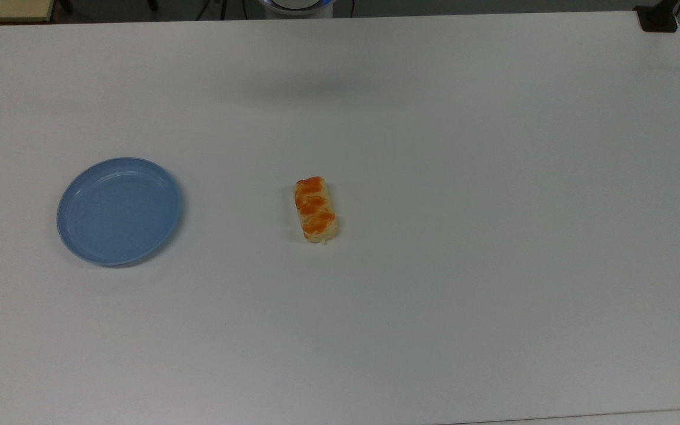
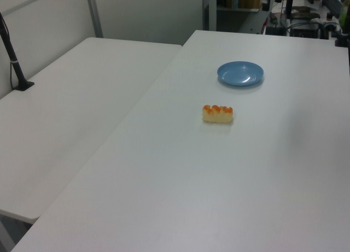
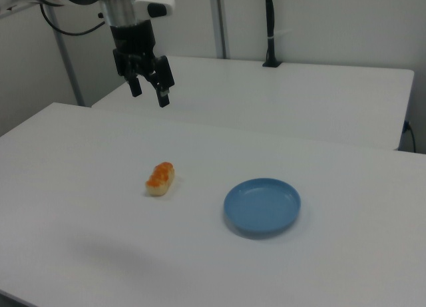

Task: Put the bread onto the plate

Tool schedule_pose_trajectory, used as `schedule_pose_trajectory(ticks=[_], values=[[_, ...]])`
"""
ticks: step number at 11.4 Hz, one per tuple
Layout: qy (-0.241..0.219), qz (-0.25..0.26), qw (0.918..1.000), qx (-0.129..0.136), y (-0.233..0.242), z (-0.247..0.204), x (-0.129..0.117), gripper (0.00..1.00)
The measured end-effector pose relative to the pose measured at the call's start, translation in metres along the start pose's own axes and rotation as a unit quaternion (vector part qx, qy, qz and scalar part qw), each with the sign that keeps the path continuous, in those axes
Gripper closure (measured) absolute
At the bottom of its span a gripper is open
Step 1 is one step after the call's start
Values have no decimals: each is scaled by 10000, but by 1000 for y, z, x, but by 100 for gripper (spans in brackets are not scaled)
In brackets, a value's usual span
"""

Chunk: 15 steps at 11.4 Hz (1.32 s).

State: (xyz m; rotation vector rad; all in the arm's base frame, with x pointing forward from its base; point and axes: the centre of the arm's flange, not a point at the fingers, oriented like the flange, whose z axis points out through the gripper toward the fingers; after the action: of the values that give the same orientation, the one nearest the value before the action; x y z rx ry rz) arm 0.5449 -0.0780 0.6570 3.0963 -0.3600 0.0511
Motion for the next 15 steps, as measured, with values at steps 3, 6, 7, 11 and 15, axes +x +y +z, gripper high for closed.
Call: schedule_pose_trajectory(ticks=[3, 6, 7, 11, 15], values=[[-52, 0, 10000, 2, -2, 5, 1, 0], [-83, -25, 10000, 15, -5, 9, 2, 0], [-99, -40, 9999, 14, -7, 10, 3, 0], [-179, -92, 9998, 5, -8, 18, 4, 0], [-124, -431, 9990, 7, -35, 57, 23, 0]])
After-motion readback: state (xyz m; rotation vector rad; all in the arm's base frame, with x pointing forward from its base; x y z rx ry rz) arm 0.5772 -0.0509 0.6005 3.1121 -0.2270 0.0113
